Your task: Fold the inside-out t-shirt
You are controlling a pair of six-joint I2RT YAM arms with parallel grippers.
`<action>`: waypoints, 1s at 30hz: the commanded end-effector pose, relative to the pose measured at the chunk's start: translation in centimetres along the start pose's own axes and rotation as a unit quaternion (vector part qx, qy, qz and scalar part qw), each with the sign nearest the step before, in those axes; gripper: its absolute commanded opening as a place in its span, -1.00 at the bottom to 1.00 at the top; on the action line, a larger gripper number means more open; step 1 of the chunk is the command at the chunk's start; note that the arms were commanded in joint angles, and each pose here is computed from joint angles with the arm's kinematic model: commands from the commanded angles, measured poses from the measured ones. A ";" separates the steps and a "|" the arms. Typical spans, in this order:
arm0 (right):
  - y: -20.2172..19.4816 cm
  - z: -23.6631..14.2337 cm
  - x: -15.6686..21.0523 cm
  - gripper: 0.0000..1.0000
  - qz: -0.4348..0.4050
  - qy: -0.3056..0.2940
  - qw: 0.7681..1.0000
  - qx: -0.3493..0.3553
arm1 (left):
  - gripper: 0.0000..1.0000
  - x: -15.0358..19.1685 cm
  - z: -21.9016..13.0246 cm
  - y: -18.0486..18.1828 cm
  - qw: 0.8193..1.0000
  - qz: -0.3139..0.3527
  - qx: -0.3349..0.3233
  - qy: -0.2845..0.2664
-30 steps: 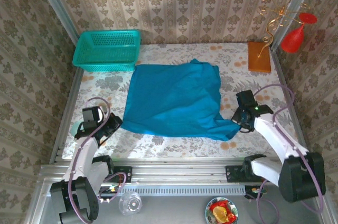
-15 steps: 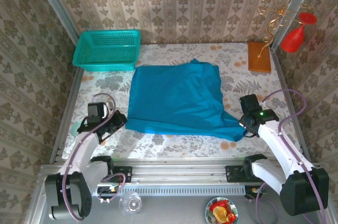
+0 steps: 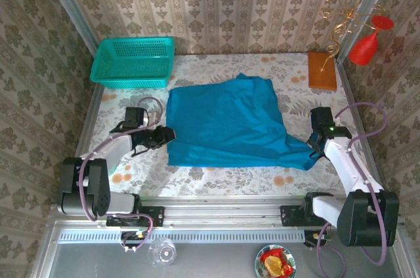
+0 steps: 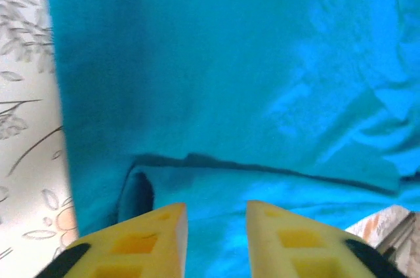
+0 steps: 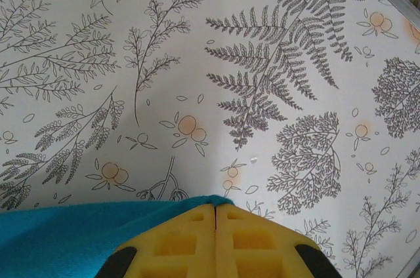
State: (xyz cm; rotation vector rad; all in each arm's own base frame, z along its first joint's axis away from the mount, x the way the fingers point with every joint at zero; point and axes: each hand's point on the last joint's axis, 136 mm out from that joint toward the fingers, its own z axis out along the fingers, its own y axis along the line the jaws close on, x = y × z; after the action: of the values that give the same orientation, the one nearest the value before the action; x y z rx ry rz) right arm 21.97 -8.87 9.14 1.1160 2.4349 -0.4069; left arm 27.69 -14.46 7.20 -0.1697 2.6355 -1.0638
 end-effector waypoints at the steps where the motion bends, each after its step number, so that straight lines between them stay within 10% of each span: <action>1: -0.1 -0.2 -0.8 -1.00 -0.003 -0.014 1.000 0.001 | -0.27 0.9 0.5 -1.5 0.998 0.019 0.054 0.018; 17: 0.3 -0.5 -0.3 -1.00 -0.007 -0.003 1.000 -0.021 | 0.04 4.9 1.2 4.3 0.987 0.047 -0.139 0.065; 30: 0.2 -0.3 -0.1 -1.00 -0.008 0.000 1.000 -0.022 | -0.21 5.5 1.2 1.2 0.993 0.064 -0.086 0.057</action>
State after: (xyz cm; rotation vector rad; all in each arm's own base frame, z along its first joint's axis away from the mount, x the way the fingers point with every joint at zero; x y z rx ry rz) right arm 22.28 -8.60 9.39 1.0856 2.4416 -0.3620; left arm 23.71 -15.27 3.88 0.0174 2.8027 -0.8071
